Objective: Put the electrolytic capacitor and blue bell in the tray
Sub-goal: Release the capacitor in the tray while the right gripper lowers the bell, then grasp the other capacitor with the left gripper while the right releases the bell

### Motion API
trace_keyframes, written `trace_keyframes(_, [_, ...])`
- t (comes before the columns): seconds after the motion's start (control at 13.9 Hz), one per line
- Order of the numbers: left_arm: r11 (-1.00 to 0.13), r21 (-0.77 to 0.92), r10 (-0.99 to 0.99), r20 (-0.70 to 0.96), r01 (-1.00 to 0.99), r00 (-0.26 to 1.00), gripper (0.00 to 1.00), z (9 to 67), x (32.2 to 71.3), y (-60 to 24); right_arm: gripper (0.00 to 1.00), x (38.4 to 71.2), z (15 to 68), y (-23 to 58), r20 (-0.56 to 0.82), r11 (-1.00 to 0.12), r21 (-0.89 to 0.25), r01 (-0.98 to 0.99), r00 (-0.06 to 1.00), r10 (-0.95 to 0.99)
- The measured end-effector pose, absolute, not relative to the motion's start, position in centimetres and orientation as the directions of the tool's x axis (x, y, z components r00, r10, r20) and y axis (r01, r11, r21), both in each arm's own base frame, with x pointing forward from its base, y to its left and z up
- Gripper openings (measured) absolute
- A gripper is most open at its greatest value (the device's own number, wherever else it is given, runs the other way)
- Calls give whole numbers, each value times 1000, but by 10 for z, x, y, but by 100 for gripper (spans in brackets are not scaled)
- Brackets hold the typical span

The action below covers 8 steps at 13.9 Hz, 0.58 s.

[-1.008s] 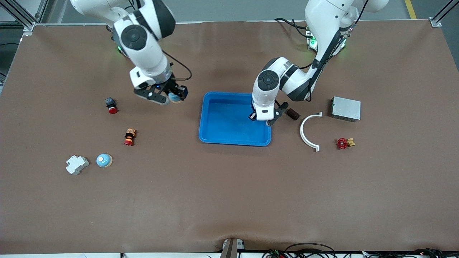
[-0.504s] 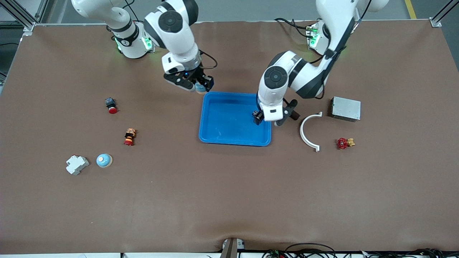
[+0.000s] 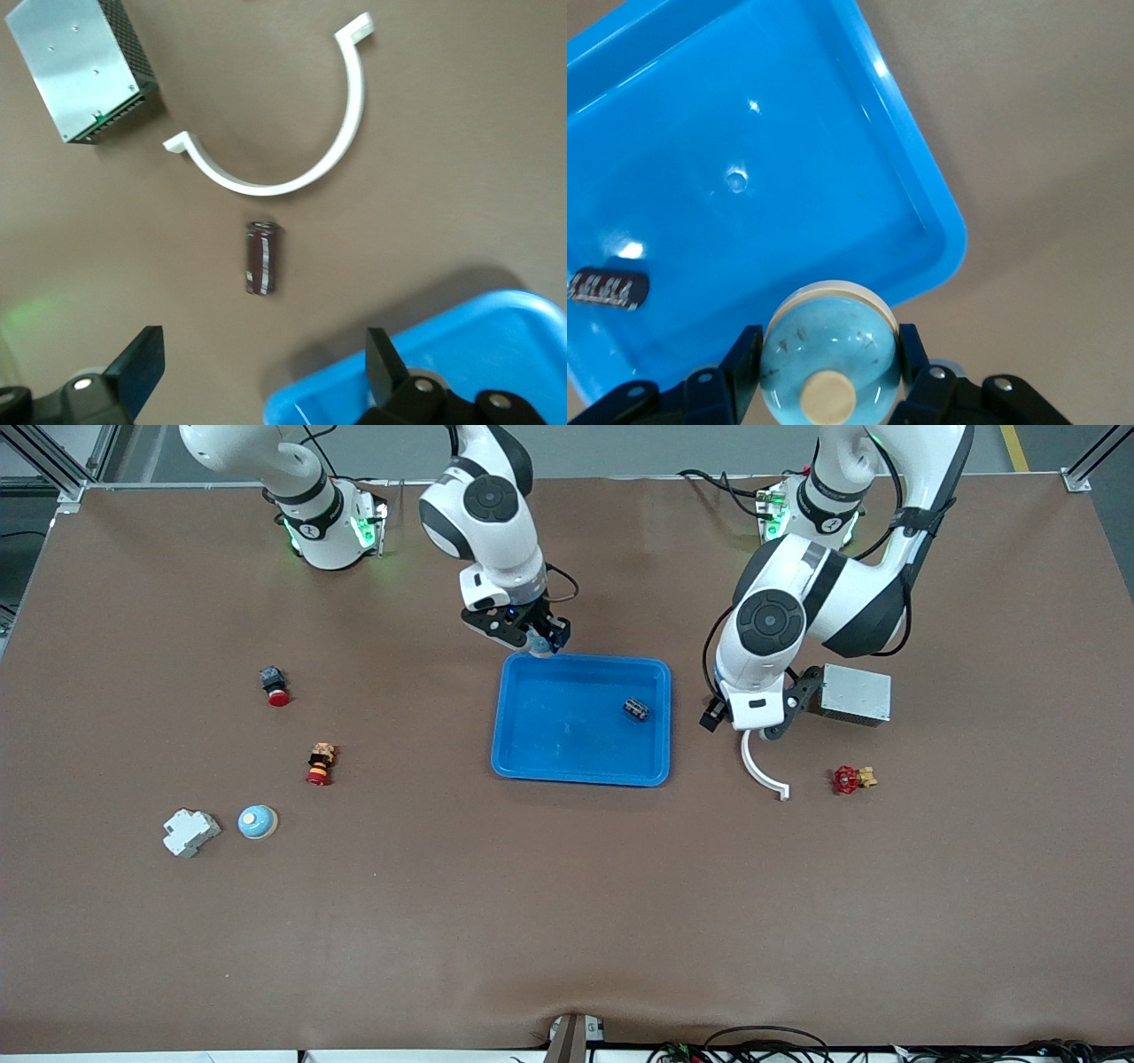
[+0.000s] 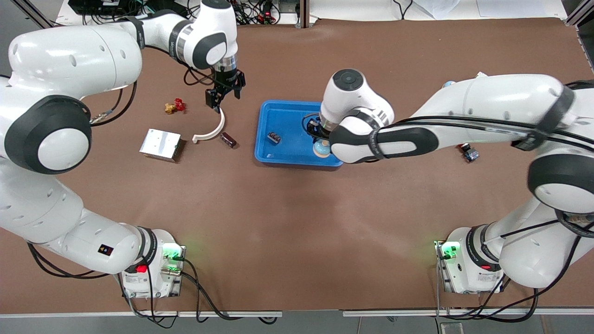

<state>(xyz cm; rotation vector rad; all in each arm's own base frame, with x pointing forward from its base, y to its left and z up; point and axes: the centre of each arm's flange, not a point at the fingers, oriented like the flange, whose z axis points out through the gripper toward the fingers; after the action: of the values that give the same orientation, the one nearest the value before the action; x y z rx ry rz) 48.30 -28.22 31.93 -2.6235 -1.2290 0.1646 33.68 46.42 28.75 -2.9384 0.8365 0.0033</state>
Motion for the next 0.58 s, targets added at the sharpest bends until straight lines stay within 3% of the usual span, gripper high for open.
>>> trace_keyframes(0.22, [-623,-323,750,10,712,661,94,278,467,-271,67,353,261,473,22,-846,-54,-530,846,-532])
trace_keyframes(0.29, [-624,-321,751,7,713,660,87,263,465,-268,67,360,256,473,29,-845,-51,-532,845,-534])
trace_keyframes(0.5, [-626,-293,757,-3,723,654,83,224,459,-262,67,378,257,473,47,-841,-61,-538,840,-540])
trace_keyframes(0.58, [-622,-284,762,-5,729,648,78,214,458,-261,67,380,257,473,51,-842,-62,-536,841,-539])
